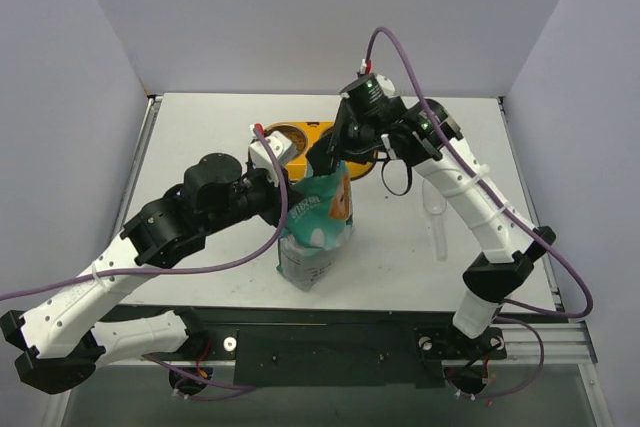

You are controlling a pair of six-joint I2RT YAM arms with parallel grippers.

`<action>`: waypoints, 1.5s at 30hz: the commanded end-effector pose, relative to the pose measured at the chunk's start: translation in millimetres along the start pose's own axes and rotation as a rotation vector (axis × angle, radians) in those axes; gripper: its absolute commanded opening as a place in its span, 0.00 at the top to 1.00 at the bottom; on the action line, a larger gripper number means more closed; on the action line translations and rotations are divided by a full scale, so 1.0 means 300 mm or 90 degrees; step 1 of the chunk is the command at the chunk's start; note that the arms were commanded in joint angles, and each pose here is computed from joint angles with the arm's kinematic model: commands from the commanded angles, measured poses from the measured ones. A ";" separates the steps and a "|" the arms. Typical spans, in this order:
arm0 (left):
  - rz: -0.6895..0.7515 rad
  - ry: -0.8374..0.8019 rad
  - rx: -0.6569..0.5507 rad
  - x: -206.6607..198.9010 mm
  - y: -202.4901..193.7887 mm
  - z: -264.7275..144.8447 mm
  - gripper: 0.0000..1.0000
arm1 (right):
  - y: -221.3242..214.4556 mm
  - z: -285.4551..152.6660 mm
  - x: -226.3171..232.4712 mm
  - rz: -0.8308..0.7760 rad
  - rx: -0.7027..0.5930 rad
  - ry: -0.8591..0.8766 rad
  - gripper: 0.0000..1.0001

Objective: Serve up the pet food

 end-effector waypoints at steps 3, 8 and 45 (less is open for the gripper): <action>-0.039 -0.005 -0.050 -0.014 0.040 -0.033 1.00 | 0.161 -0.127 -0.062 -0.207 0.034 0.248 0.45; -0.101 -0.015 -0.077 -0.026 0.038 -0.060 1.00 | 0.147 -0.149 -0.167 -0.345 0.048 0.326 0.23; -0.164 -0.181 -0.124 0.021 0.047 -0.096 1.00 | 0.161 -0.057 -0.139 -0.214 0.116 0.899 0.24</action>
Point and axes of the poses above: each gripper's point midway between its finger pads, its own z axis out along the fingers, its own x axis along the line the jaws close on, y = z × x, the point moved 6 cm from there along -z, back along the fingers, and after that the axes turned 8 degrees about z, right-handed, at the moved point
